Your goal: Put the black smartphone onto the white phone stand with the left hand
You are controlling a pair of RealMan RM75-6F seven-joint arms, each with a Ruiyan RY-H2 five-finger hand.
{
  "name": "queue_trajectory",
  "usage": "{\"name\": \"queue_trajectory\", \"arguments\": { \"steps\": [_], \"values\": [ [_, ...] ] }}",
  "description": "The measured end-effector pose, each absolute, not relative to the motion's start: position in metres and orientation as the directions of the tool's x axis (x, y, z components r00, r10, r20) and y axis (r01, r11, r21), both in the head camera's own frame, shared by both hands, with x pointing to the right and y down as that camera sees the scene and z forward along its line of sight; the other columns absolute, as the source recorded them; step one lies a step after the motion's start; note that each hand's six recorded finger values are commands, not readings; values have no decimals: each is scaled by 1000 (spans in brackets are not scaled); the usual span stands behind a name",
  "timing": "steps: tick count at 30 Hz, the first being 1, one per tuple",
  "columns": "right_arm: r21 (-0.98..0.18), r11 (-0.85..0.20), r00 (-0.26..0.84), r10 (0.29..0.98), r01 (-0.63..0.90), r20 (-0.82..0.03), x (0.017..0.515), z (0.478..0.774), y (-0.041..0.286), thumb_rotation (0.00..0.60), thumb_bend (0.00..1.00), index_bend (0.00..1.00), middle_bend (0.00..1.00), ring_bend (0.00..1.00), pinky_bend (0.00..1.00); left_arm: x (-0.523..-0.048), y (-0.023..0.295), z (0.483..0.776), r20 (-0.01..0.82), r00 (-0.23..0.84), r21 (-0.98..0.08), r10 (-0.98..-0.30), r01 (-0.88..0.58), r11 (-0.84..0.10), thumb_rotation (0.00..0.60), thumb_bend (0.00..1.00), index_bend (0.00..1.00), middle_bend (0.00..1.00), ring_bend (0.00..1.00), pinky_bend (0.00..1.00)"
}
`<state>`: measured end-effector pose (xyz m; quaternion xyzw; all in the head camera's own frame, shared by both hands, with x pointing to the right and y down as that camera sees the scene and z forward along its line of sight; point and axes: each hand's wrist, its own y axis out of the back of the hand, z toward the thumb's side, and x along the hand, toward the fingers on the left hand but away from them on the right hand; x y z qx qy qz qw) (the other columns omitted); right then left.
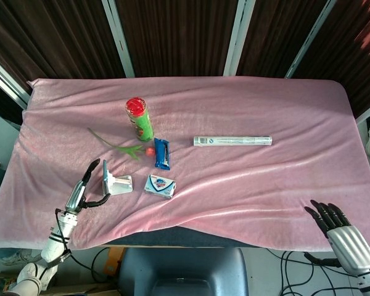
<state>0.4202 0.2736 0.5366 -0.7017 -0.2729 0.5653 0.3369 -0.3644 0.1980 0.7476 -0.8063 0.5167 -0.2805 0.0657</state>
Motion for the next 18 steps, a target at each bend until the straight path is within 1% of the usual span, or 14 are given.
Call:
{"name": "queue_trajectory", "arguments": {
  "steps": [2, 4, 7, 9, 12, 15, 18],
  "values": [
    [-782, -623, 210, 765, 4, -608, 421, 536, 274, 600, 217, 0, 0, 0, 0, -371, 199, 741, 370, 320, -458, -872, -754, -471, 600, 254, 0, 0, 0, 0],
    [-783, -622, 209, 766, 5, -607, 421, 536, 274, 600, 218, 0, 0, 0, 0, -382, 202, 733, 367, 327, -549, -871, -680, -486, 600, 256, 0, 0, 0, 0],
    [-783, -622, 207, 766, 0, -609, 421, 537, 274, 600, 217, 0, 0, 0, 0, -406, 207, 720, 379, 311, -689, -872, -534, -490, 600, 279, 0, 0, 0, 0],
    [-780, -625, 208, 763, -2, -612, 419, 538, 274, 600, 217, 0, 0, 0, 0, -420, 213, 710, 383, 277, -776, -881, -421, -469, 600, 297, 0, 0, 0, 0],
    [-777, -629, 210, 759, -9, -617, 417, 541, 274, 600, 217, 0, 0, 0, 0, -430, 223, 693, 367, 211, -875, -906, -252, -413, 600, 302, 0, 0, 0, 0],
    [-778, -629, 207, 760, -9, -617, 417, 542, 274, 600, 217, 0, 0, 0, 0, -433, 235, 674, 351, 135, -928, -927, -81, -363, 600, 307, 0, 0, 0, 0],
    [-780, -626, 203, 763, -6, -614, 417, 542, 272, 600, 217, 0, 0, 0, 0, -433, 246, 655, 350, 57, -936, -935, 47, -348, 600, 306, 0, 0, 0, 0]
  ]
}}
